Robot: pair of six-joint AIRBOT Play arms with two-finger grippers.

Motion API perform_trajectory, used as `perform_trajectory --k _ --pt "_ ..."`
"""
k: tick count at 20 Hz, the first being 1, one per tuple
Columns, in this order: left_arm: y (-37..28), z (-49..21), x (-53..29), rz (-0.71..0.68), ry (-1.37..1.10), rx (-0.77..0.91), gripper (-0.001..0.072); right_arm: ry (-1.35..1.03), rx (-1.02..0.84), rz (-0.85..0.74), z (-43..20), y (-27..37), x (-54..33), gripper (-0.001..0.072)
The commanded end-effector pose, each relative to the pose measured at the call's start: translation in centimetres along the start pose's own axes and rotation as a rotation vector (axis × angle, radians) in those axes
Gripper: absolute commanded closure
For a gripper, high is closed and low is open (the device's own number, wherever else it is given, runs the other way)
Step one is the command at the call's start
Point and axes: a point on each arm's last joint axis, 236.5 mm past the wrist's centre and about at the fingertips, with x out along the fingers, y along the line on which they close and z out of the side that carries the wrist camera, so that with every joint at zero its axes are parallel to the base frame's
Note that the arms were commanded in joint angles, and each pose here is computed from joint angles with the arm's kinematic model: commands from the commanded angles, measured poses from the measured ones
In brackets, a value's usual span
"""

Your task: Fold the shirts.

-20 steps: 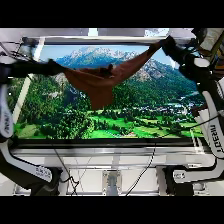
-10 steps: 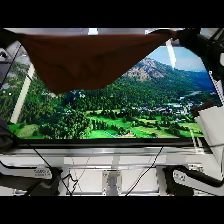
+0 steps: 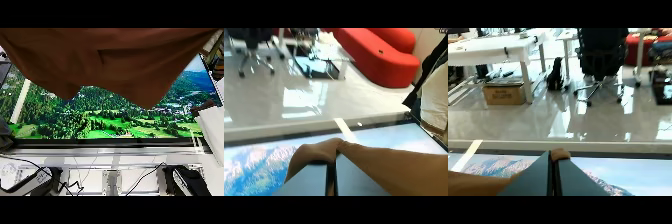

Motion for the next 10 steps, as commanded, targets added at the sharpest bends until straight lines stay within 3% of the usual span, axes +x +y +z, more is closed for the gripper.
perform_trajectory --k 1,5,10 --pt "-3.0 1.6 -2.4 0.024 -0.043 0.072 0.0696 -0.039 -0.018 -0.063 1.8 0.7 -7.3 0.0687" --pt "-0.1 -1.7 -0.8 0.043 0.036 -0.048 0.0696 0.048 -0.005 -0.131 -0.5 -0.9 -7.5 0.0687" --pt "7.6 -12.6 4.4 0.055 0.246 -0.343 0.0695 0.364 0.072 -0.226 -12.1 -6.3 1.2 0.0687"
